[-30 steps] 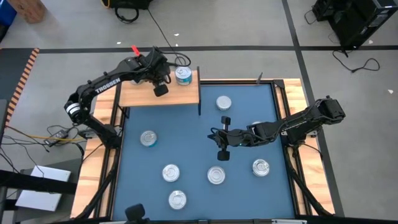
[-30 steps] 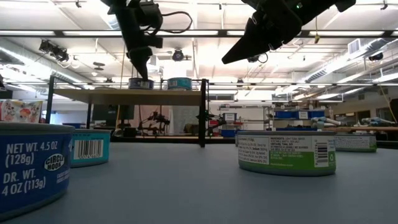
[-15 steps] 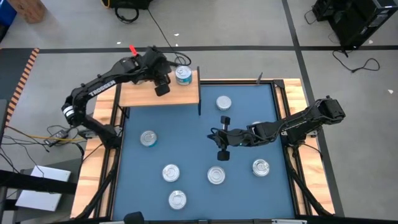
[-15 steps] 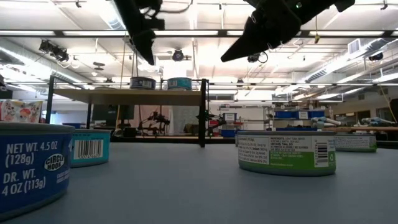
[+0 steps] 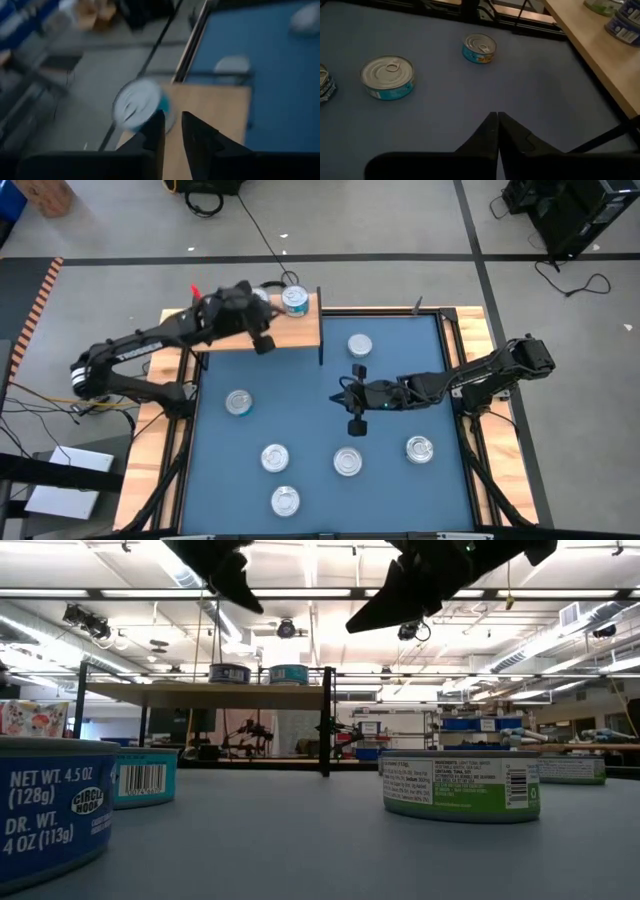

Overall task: Stack canned seafood by type on shelf
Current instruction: Stack the green white tuna can on top of the green white tuna can on the shelf

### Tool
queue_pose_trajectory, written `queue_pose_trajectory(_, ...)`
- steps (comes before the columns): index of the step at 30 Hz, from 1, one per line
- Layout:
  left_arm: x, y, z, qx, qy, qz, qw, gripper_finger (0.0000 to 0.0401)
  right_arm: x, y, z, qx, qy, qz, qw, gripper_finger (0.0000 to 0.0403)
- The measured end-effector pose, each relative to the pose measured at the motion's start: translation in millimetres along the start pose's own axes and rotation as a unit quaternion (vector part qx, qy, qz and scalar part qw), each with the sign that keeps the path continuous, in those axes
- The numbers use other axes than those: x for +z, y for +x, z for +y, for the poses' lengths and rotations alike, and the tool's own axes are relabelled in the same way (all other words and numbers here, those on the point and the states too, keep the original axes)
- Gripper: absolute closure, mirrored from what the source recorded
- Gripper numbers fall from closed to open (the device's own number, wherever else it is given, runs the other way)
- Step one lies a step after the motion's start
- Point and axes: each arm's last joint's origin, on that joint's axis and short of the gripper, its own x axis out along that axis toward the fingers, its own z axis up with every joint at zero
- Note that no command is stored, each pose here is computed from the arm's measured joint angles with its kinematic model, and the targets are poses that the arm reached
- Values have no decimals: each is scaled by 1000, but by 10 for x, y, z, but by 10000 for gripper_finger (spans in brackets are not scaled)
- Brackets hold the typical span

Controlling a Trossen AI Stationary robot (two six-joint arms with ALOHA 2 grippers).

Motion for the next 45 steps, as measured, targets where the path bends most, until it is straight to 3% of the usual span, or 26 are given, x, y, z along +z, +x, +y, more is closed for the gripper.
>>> queue_pose_trajectory(7, -92, -139, -419, -44, -14, -109, 993, 376, 13, -6, 13, 2, -1, -2, 1000, 396)
queue_pose_trajectory(13, -280, -103, -797, -127, -31, -135, 982, 397, -29, -53, 65, 11, 7, 24, 1000, 399)
queue_pose_trajectory(19, -519, -57, -1093, -158, -59, -181, 969, 397, -87, -157, 148, 26, 0, 62, 998, 398)
queue_pose_trajectory(23, -597, -72, -1197, -169, -65, -211, 961, 397, -96, -206, 190, 32, -7, 70, 997, 397)
queue_pose_trajectory(30, -780, -83, -1356, -196, -64, -205, 957, 398, -200, -243, 182, 23, 10, 125, 992, 396)
queue_pose_trajectory(37, -1014, -39, -1427, -200, -60, -193, 959, 398, -325, -290, 143, -51, 3, 180, 982, 395)
queue_pose_trajectory(45, -1164, -34, -1448, -195, -74, -222, 953, 396, -423, -327, 79, -104, 53, 222, 968, 393)
